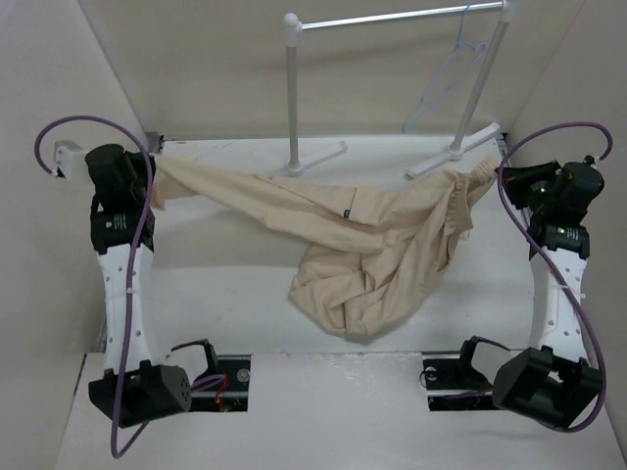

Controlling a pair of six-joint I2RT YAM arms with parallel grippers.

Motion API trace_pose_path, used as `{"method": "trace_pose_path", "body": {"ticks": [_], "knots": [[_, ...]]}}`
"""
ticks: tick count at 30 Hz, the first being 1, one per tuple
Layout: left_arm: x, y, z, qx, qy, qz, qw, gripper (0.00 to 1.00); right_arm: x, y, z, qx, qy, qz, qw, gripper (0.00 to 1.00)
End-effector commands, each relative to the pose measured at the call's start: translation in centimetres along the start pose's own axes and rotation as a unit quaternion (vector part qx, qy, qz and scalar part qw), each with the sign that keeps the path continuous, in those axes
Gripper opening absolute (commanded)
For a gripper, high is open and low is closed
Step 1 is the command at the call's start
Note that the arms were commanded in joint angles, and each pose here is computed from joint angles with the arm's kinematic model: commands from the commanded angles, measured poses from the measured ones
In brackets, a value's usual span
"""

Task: Place the trousers on the hanger
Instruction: Flatten out the trousers at the center of the board.

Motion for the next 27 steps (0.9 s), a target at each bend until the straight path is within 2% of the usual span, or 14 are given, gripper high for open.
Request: {"method": "trace_pose_path", "body": {"ticks": [1,4,9,11,13,14,16,18,21,24,25,27], "knots": [[3.2,6.9,-3.4,0.018,0.03,0.113,0.993,0.01,1.2,0.9,1.8,0.016,-0.021,0.012,1.0,0.04],[5.4,8.5,-4.9,0.003,0.038,0.119,0.992,0.01,4.0,1.0,2.8,0.023,-0.014,-0.001,1.0,0.04],[10.4,5.8,-5.3,0.007,0.038,0.097,0.995,0.03,8.1,1.0,4.3,0.028,-0.012,-0.016,0.999,0.04],[11.7,4.7,-5.8,0.016,0.047,0.088,0.995,0.13,9.1,1.1,4.9,0.029,-0.018,-0.019,0.999,0.04],[11.3,4.9,-7.2,0.031,0.085,0.089,0.992,0.39,9.3,1.4,5.1,0.025,-0.021,-0.019,0.999,0.11],[10.2,5.3,-8.0,0.039,0.102,0.093,0.99,0.5,9.0,1.6,5.1,0.022,-0.025,-0.016,0.999,0.21],[6.6,6.7,-10.0,0.059,0.125,0.092,0.986,0.62,8.2,1.9,4.8,0.016,-0.029,-0.017,0.999,0.44],[1.3,7.7,-12.7,0.089,0.14,0.072,0.984,0.64,6.5,1.7,4.1,0.01,-0.027,-0.02,0.999,0.6],[-6.4,10.1,-16.8,0.151,0.166,0.041,0.974,0.58,3.4,1.0,2.3,-0.015,-0.036,-0.026,0.999,0.72],[-12.1,12.4,-20.4,0.211,0.232,0.029,0.949,0.53,1.0,-0.4,0.0,-0.049,-0.029,-0.047,0.997,0.73],[-13.8,13.2,-21.7,0.233,0.262,0.022,0.936,0.53,0.3,-1.1,-1.3,-0.063,-0.019,-0.059,0.996,0.68],[-16.3,14.1,-24.5,0.259,0.315,0.006,0.913,0.56,-0.9,-3.0,-3.8,-0.092,0.005,-0.088,0.992,0.42]]}}
Point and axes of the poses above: each gripper's point midway between its finger pads, its own x axis out along the fingers, its own y axis along the line the jaws close on, z = x × y, the point moved 7 cm from there along -x, back along the fingers, and after that the axes turned 7 degrees about x, right-handed, at the moved point
